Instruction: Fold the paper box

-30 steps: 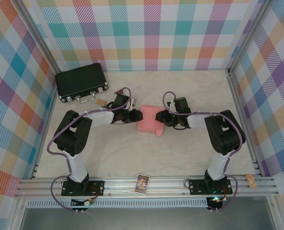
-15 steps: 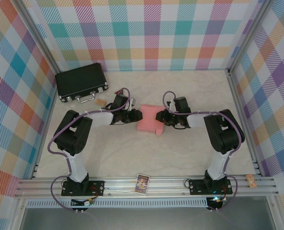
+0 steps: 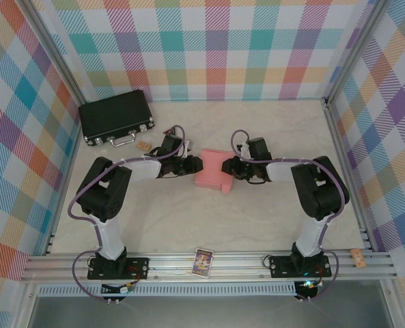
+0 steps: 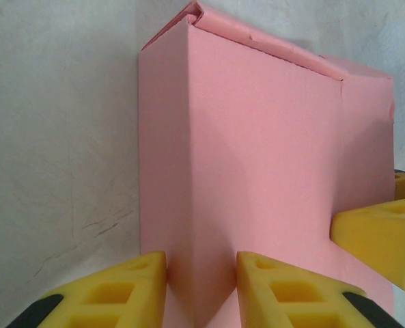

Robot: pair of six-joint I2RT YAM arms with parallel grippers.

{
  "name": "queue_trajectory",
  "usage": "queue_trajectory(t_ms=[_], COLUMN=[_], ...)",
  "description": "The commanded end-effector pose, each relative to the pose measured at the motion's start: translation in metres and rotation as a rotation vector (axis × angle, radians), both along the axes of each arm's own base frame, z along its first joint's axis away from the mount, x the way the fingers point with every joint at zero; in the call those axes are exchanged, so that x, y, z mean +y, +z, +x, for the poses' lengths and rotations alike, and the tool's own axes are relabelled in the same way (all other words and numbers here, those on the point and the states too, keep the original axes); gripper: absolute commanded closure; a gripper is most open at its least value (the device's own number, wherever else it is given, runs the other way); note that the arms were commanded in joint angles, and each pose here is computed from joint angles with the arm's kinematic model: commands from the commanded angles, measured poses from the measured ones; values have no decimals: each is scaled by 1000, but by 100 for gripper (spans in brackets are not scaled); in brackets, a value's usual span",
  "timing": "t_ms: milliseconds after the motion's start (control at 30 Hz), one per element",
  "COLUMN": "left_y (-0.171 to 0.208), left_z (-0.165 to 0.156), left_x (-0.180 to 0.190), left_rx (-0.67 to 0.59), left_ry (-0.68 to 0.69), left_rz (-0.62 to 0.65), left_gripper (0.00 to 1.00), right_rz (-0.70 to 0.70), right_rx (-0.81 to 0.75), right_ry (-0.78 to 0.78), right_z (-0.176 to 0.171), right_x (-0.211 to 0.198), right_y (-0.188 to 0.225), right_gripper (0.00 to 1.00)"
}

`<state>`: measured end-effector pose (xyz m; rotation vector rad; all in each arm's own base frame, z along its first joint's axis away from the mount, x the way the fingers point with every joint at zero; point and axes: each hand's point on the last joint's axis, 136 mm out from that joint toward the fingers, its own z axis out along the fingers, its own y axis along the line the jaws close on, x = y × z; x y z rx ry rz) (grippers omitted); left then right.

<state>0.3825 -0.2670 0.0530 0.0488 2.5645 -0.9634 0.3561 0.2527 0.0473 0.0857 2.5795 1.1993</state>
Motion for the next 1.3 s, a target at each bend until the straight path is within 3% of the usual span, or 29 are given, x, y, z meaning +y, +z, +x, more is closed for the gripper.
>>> queue_trajectory(t_ms=[0,600,1267], left_y=[-31,-13,-9], left_z=[-15,-10,-8], left_x=[10,-7,-21], left_rx=[102,92,113], left_ry=[19,23,48], left_rz=[27,-142,-338], left_gripper=[69,68,68], right_rz=[67,126,107], right_rx=[15,-115,-151], right_ry=[111,147,192], right_z=[-13,-12,7], right_x=[19,38,60], right_y=[10,74,101], right_gripper=[72,70,69])
